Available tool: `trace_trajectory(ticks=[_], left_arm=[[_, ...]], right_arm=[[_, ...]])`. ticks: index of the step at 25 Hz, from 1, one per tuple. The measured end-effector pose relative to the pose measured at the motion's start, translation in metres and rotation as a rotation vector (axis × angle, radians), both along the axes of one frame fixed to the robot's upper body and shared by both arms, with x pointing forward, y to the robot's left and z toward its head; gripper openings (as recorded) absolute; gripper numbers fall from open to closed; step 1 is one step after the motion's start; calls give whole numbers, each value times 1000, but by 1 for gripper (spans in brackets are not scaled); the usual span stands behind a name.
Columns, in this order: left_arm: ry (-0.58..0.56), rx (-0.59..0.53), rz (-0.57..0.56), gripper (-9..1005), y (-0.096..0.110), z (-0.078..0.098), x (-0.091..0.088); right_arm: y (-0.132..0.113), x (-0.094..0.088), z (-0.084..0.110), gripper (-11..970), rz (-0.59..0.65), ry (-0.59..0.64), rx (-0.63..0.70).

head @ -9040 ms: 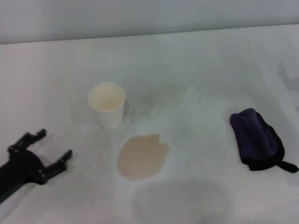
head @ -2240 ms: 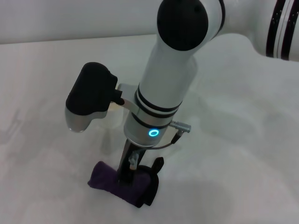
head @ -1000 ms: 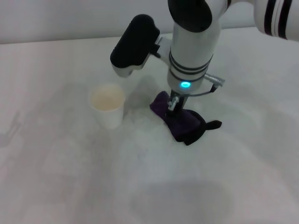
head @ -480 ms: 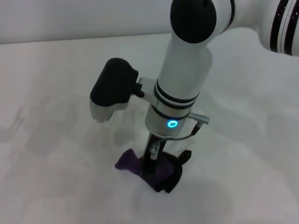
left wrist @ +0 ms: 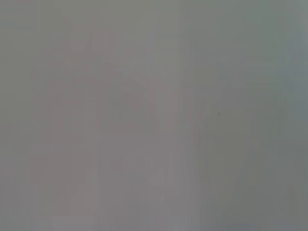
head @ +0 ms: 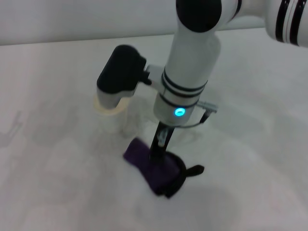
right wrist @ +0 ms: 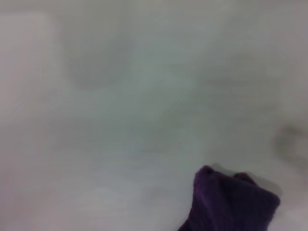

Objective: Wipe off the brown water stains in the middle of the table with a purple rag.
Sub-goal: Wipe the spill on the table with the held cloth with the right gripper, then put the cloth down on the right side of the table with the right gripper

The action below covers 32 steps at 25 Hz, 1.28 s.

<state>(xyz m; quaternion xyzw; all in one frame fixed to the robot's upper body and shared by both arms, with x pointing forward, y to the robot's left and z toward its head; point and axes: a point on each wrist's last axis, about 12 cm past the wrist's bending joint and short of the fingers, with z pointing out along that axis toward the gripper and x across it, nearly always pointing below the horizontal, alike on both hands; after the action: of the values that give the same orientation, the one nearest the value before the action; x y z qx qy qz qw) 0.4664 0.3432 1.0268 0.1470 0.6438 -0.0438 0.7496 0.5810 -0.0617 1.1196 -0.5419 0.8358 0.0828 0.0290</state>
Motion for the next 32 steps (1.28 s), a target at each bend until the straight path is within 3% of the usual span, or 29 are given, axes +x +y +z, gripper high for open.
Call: trace_trajectory(ticks=[9, 14, 18, 23, 32], left_arm=[[10, 10, 24, 892, 5, -1, -2], [16, 20, 38, 892, 8, -1, -2], [13, 24, 35, 892, 9, 0, 0], [7, 28, 30, 892, 8, 2, 5], [-3, 32, 20, 892, 6, 5, 11]], right_arm=[[-46, 38, 13, 83, -145, -103, -92], [-94, 49, 12, 83, -274, -115, -154], [-132, 46, 10, 83, -343, -91, -195], [-162, 39, 6, 84, -368, -83, -199], [-191, 34, 2, 84, -445, -74, -197]])
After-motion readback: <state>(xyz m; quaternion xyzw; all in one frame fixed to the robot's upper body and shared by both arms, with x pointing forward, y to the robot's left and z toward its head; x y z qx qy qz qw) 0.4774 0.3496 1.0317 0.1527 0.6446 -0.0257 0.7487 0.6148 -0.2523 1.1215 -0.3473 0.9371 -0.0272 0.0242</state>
